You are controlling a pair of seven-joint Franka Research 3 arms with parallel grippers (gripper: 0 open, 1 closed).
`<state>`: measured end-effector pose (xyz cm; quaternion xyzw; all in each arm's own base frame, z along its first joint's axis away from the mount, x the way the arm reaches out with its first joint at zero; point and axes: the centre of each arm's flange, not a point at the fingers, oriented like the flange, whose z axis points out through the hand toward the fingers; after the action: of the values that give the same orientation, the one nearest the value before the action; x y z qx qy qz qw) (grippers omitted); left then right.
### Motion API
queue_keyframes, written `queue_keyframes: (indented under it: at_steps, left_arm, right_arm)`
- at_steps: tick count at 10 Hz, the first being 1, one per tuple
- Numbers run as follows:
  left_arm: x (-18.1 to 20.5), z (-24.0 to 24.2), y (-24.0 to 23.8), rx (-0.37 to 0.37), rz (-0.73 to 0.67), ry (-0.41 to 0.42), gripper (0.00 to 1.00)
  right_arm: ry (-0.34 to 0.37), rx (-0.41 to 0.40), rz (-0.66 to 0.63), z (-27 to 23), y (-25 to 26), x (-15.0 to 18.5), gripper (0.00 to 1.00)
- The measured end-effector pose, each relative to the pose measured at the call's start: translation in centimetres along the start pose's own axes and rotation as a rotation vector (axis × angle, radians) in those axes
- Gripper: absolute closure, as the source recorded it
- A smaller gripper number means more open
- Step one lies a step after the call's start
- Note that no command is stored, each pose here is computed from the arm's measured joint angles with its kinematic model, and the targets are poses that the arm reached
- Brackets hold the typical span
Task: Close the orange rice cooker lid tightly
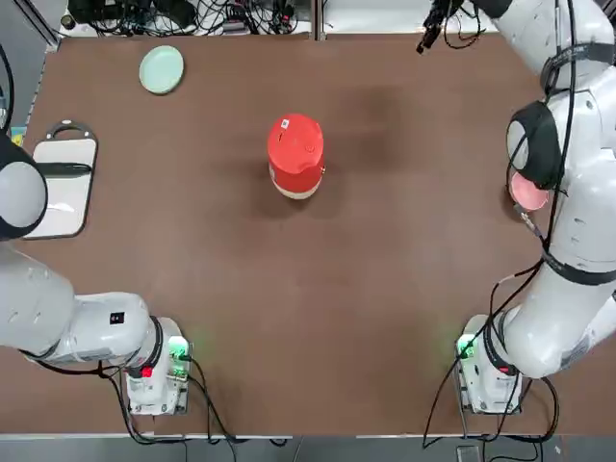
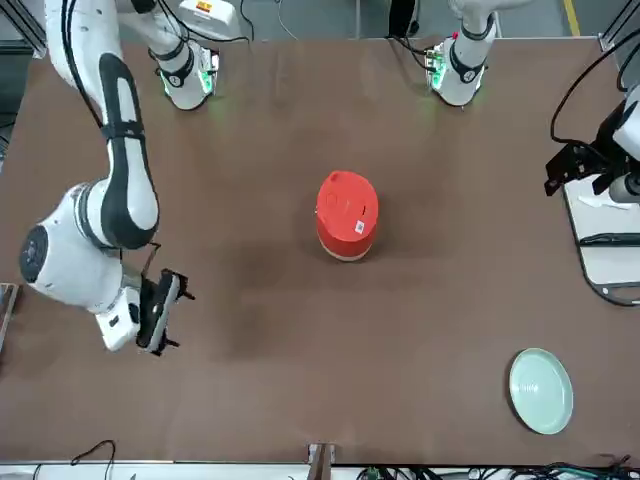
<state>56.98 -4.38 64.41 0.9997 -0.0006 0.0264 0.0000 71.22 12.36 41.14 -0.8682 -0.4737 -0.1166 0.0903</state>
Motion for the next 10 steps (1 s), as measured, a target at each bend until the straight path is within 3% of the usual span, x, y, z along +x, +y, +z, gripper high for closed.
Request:
queue_keyframes:
  at_steps: [2, 4, 10]
  left_arm:
    - [0.0, 0.0, 0.1, 0.0, 0.001, 0.0, 0.0]
    - [0.0, 0.0, 0.2, 0.0, 0.004, 0.0, 0.0]
    - [-1.1, -2.3, 1.0, 0.001, 0.016, 0.039, 0.0]
  right_arm:
    - [-0.039, -0.039, 0.307, -2.2, -0.6, 0.3, 0.0]
    - [-0.09, -0.068, 0.478, -3.0, -1.4, 0.5, 0.0]
    - [-0.074, -0.077, 0.501, -4.3, -2.2, 1.3, 0.0]
